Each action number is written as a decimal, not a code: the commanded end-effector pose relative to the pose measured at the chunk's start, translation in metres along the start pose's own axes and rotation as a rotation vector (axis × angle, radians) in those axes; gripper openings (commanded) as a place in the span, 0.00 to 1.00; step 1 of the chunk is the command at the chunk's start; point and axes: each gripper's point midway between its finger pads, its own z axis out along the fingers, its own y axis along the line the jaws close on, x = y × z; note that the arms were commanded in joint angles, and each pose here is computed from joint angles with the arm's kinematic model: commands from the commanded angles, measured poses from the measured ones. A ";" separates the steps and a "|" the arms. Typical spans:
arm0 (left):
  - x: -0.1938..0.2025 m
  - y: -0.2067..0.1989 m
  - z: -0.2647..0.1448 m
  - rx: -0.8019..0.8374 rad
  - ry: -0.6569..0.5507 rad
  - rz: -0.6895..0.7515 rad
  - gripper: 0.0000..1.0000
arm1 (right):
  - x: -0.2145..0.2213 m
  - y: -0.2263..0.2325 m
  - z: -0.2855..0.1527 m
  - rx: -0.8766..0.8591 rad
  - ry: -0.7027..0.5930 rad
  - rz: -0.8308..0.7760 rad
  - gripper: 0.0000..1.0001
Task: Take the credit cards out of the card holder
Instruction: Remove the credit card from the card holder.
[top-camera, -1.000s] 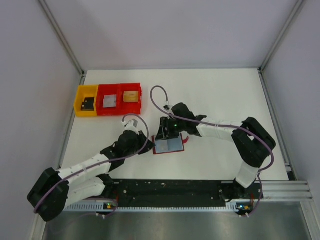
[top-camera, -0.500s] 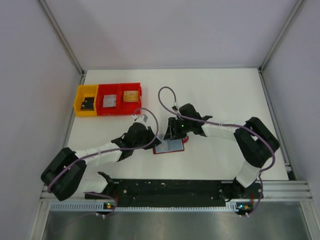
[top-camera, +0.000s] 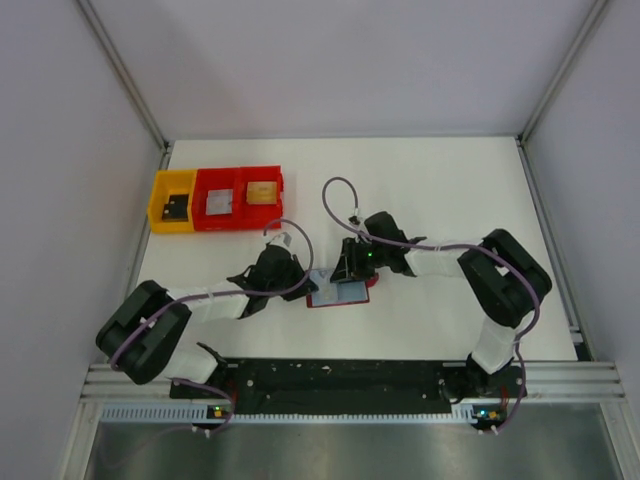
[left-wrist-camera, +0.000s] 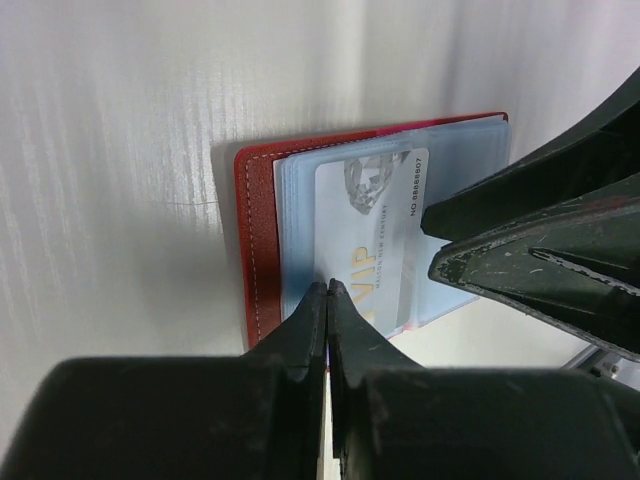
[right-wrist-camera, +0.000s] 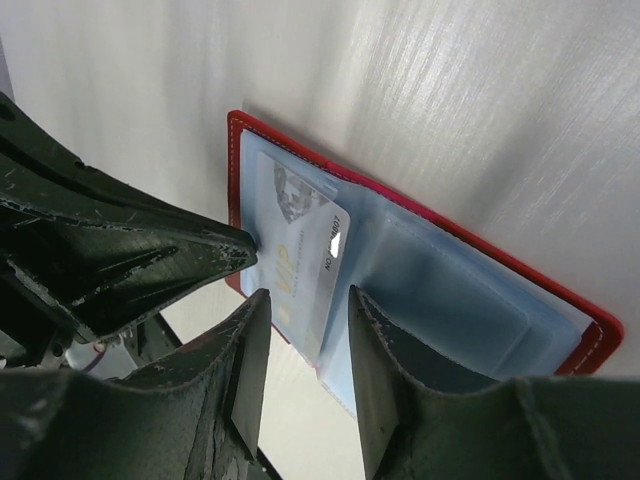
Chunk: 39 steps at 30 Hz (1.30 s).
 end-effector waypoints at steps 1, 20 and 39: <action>0.010 0.015 0.004 -0.041 0.035 -0.030 0.00 | -0.006 -0.001 0.006 -0.036 -0.016 -0.002 0.36; 0.018 0.032 0.003 -0.064 0.068 -0.095 0.00 | -0.007 -0.004 0.004 -0.203 -0.044 0.014 0.00; 0.008 0.027 -0.003 -0.034 0.029 -0.110 0.00 | -0.009 -0.026 -0.042 -0.190 -0.078 0.014 0.00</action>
